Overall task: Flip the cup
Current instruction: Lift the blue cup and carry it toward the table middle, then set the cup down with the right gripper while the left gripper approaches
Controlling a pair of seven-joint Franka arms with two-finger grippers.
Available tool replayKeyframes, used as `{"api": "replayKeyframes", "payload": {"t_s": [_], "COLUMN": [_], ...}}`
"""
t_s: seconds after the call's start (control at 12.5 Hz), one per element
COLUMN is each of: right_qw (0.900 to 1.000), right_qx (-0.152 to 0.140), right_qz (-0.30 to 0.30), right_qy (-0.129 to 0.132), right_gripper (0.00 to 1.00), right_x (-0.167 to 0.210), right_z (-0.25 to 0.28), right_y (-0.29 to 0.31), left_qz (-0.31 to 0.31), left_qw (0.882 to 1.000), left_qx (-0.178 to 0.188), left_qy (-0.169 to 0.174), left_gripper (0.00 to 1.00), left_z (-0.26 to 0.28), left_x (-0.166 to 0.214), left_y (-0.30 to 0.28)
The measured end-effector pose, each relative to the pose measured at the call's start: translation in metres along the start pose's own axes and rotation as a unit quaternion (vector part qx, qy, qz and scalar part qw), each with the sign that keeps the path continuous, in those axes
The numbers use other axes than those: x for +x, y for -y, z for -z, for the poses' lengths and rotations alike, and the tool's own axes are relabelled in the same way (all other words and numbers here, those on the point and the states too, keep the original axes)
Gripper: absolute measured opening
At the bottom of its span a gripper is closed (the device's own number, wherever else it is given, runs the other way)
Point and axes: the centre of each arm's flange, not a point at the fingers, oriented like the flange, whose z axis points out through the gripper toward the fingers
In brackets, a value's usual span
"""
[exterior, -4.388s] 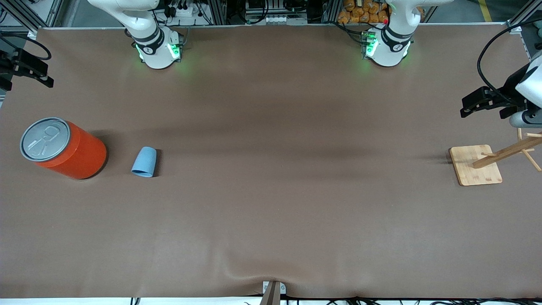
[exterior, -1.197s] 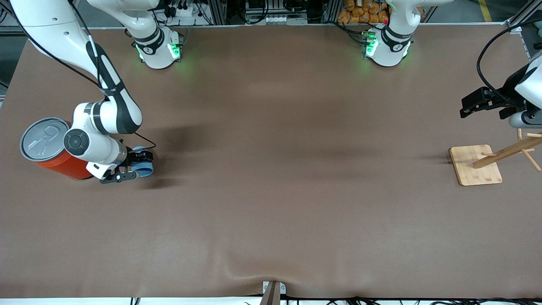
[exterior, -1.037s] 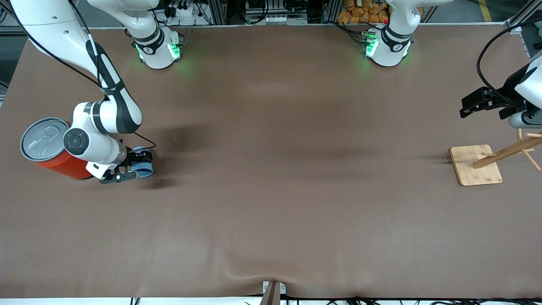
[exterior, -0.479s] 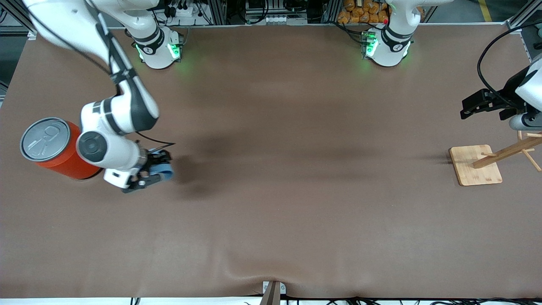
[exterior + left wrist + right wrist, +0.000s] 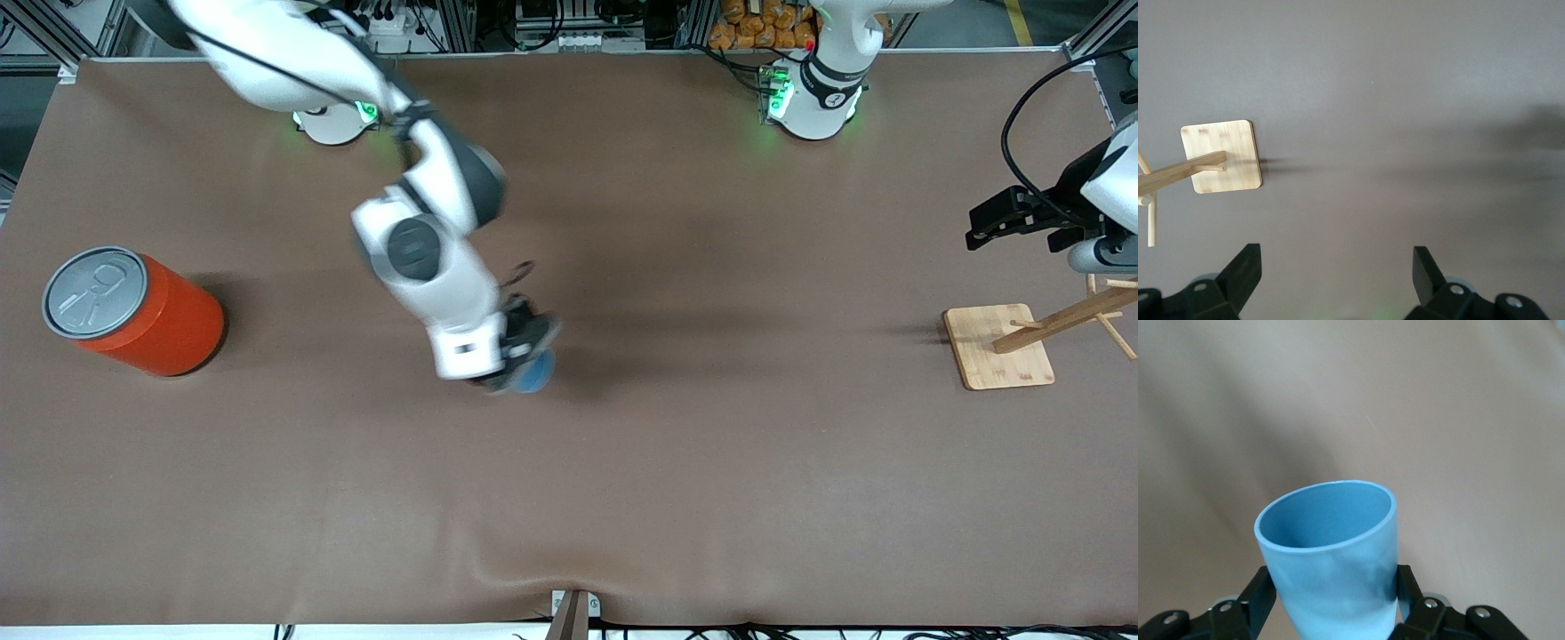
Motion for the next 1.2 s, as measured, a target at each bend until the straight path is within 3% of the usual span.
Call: {"api": "replayKeyframes", "payload": {"t_s": [0.16,0.32,0.48,0.72,1.2], "right_qw": [0.997,0.985,0.977,0.974,0.977], "right_qx": [-0.017,-0.043,-0.054,-0.061,-0.057], "right_qz": [0.081,0.165,0.206,0.211,0.196], "right_qy": [-0.006,0.007,0.028,0.057,0.067], "right_gripper": [0.79,0.79,0.79,0.79,0.79], "right_x": [0.023,0.038,0.045,0.040,0.037], "right_z": [-0.017,-0.033,-0.065,-0.111,-0.131], "right_y": [0.046,0.083,0.123,0.151,0.165], "left_qz": [0.000,0.000,0.000,0.000,-0.003], "left_qw": [1.000,1.000,1.000,1.000,1.000], "left_qx": [0.000,0.000,0.000,0.000,0.000], "left_qy": [0.000,0.000,0.000,0.001,0.005], "left_gripper": [1.00,1.00,1.00,1.00,1.00], "left_z": [0.000,0.000,0.000,-0.001,-0.009], "left_x": [0.000,0.000,0.000,0.001,0.006], "left_y": [0.000,0.000,0.000,0.000,-0.003]}}
